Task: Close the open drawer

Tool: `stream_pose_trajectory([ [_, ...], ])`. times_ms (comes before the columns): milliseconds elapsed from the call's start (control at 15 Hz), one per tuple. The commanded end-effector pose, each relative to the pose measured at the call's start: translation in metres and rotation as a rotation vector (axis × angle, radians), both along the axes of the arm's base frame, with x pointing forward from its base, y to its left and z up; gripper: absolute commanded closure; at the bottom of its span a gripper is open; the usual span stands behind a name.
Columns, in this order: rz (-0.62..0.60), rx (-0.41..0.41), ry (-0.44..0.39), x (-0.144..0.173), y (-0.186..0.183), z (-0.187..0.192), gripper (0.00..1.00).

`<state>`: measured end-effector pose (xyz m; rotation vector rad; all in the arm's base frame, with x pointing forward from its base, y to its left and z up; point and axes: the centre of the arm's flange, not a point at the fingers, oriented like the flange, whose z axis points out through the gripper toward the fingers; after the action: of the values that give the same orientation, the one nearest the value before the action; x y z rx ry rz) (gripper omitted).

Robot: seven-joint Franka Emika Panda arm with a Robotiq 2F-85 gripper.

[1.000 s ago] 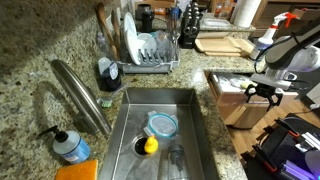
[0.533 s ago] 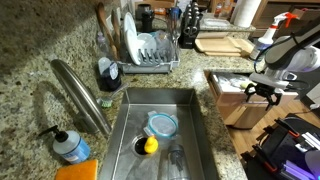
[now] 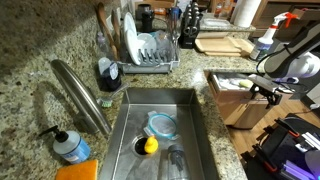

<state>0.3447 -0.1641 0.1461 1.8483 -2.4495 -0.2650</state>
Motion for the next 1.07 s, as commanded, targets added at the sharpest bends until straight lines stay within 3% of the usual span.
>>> stream_pose_trajectory([
  [0, -0.07, -0.167, 0.002, 0.004, -0.018, -0.007, 0.0],
  [400, -0.139, -0.462, -0.099, 0.012, -0.045, 0.033, 0.0],
  [533, -0.188, -0.473, -0.152, 0.014, -0.06, 0.038, 0.0],
  [667, -0.202, -0.389, -0.247, 0.013, -0.061, 0.047, 0.0],
  [733, -0.193, -0.434, -0.179, 0.02, -0.064, 0.038, 0.0],
  [1000, -0.2, -0.433, -0.184, 0.021, -0.065, 0.038, 0.0],
])
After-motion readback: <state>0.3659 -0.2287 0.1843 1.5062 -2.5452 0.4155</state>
